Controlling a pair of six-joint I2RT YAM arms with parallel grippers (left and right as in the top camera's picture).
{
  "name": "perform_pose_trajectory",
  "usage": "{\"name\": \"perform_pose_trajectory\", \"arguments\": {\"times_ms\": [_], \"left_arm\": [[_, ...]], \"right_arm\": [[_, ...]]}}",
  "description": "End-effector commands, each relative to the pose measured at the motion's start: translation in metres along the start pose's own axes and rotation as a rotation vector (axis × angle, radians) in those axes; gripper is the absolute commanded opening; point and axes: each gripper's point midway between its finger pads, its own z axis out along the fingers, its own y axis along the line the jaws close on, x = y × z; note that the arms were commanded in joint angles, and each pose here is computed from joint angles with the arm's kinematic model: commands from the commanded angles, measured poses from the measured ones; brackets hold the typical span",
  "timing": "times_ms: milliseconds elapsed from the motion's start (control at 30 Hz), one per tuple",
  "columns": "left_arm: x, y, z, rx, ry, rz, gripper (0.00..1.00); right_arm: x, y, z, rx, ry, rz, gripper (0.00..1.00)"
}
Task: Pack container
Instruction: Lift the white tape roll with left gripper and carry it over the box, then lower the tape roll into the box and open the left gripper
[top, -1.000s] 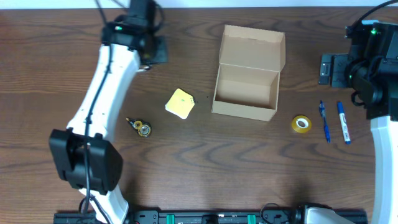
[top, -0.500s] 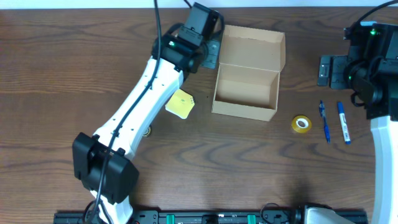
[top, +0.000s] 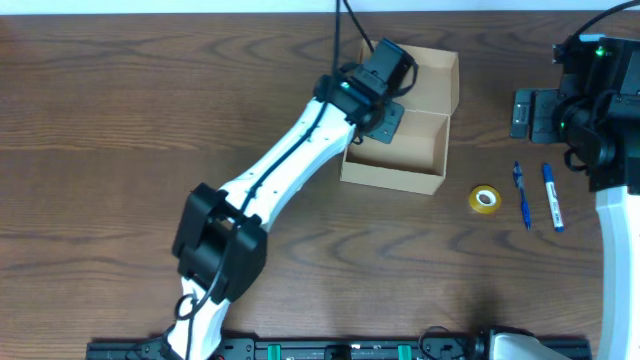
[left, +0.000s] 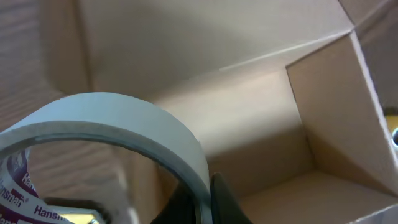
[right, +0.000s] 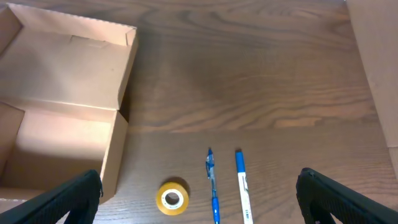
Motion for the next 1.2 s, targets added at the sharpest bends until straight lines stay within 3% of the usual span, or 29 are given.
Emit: {"name": "perform_pose_trajectory", "arguments": {"times_ms": [0,167,533,833,1167], "left_arm": [[-0.019,-0.011,-0.013,0.036,-0.038,0.022,0.05],[-0.032,-0.03,-0.025,0.059,-0.074,0.073,0.05],[-0.001,-0.057,-0.013,0.052,0.022,0.224,0.05],[0.018,-0.053,0.011,0.042,0.102,0.311,0.05],[0.028,-0.048,0.038,0.034,0.149,0.305,0.06]], "right_arm": [[-0.007,0.002,-0.003,-0.01,-0.019,-0.005,0.99],[-0.007,0.002,-0.002,-0.01,-0.017,-0.005,0.99],[-0.006,0.006,0.001,-0.032,-0.008,-0.006,0.99],[-0.004,0.007,0.001,-0.033,0.003,-0.007,0.99],[-0.004,0.007,0.001,-0.033,-0.001,-0.007,0.99]]}}
